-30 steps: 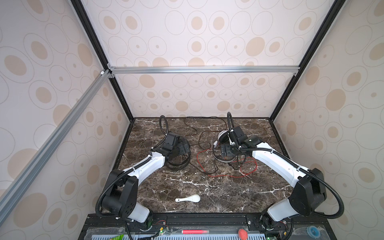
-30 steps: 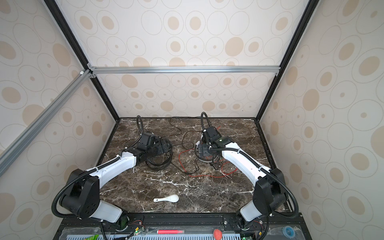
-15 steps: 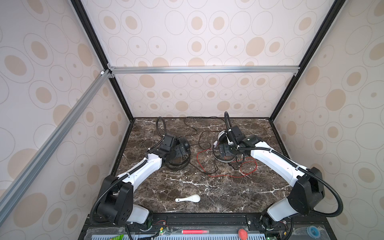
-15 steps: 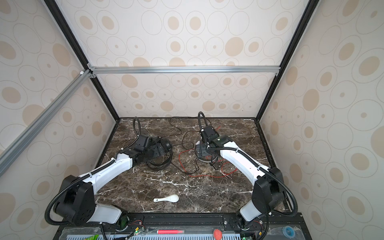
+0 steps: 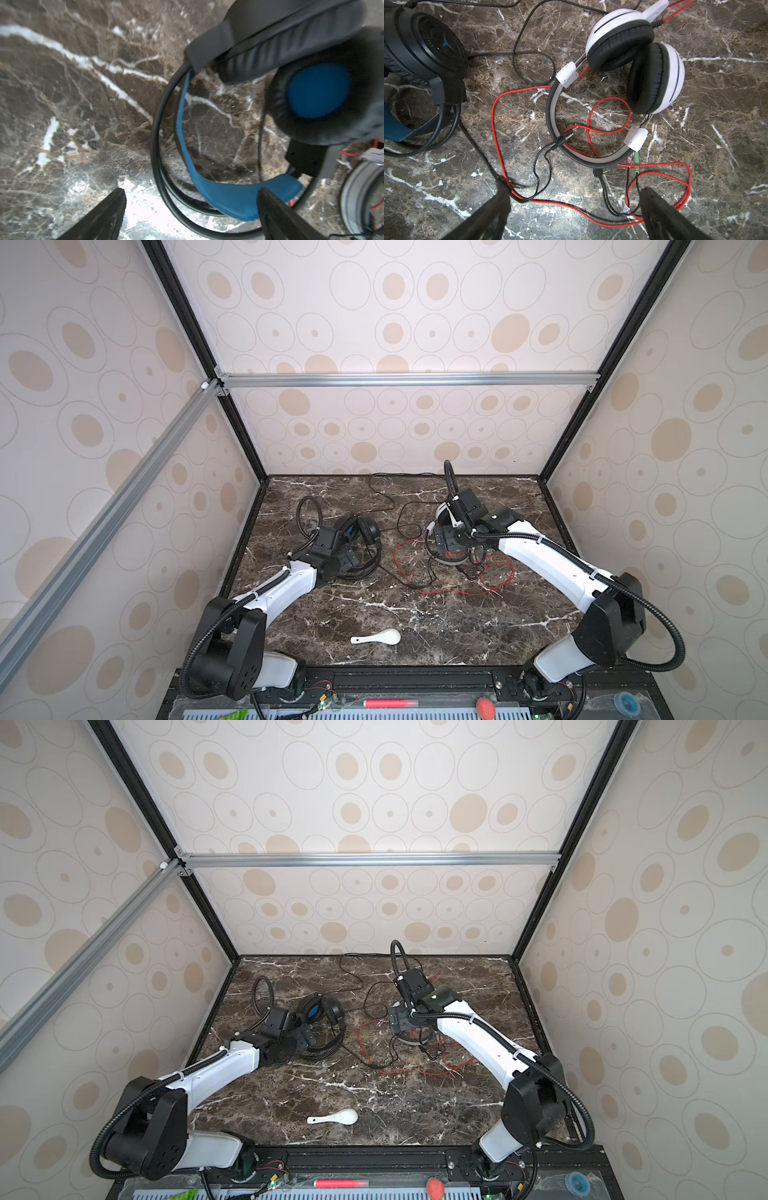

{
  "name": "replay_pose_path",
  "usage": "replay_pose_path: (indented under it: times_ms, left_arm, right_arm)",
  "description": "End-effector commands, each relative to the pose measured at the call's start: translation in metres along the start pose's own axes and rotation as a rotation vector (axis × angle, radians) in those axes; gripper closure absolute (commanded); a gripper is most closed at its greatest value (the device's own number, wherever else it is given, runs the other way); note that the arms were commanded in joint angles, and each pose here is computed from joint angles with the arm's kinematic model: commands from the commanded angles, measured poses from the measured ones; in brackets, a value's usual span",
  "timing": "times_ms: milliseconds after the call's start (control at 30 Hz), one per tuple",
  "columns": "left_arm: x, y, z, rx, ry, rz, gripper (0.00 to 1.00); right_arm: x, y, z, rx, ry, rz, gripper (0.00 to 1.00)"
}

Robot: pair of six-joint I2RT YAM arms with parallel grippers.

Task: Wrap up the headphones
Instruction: 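Lower the left gripper onto the black-blue headset's headband and close it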

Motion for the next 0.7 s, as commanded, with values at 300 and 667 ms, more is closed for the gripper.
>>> replay_pose_path:
  times_ms: [300,667]
  left_arm:
    - [0.008,-0.005,0.028,0.008,0.057,-0.033,0.12]
    - [0.012,-0.003,0.03,-0.005,0.09,0.004,0.57]
  right_arm:
    - [0.001,-0.001,-0.009,-0.012,-0.021,-0.031,0.0]
    - [0.002,0.009,-0.013,-0.036,-0.034,-0.054,0.0]
Point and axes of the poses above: each gripper's point midway between its finger pads, its own z axis out along the fingers, its own x axis along the line the jaws close on, y = z × x, the point moved 4 cm from there along -z, back along the fingers, and after that the axes turned 4 degrees about z, right-handed, at the moved point
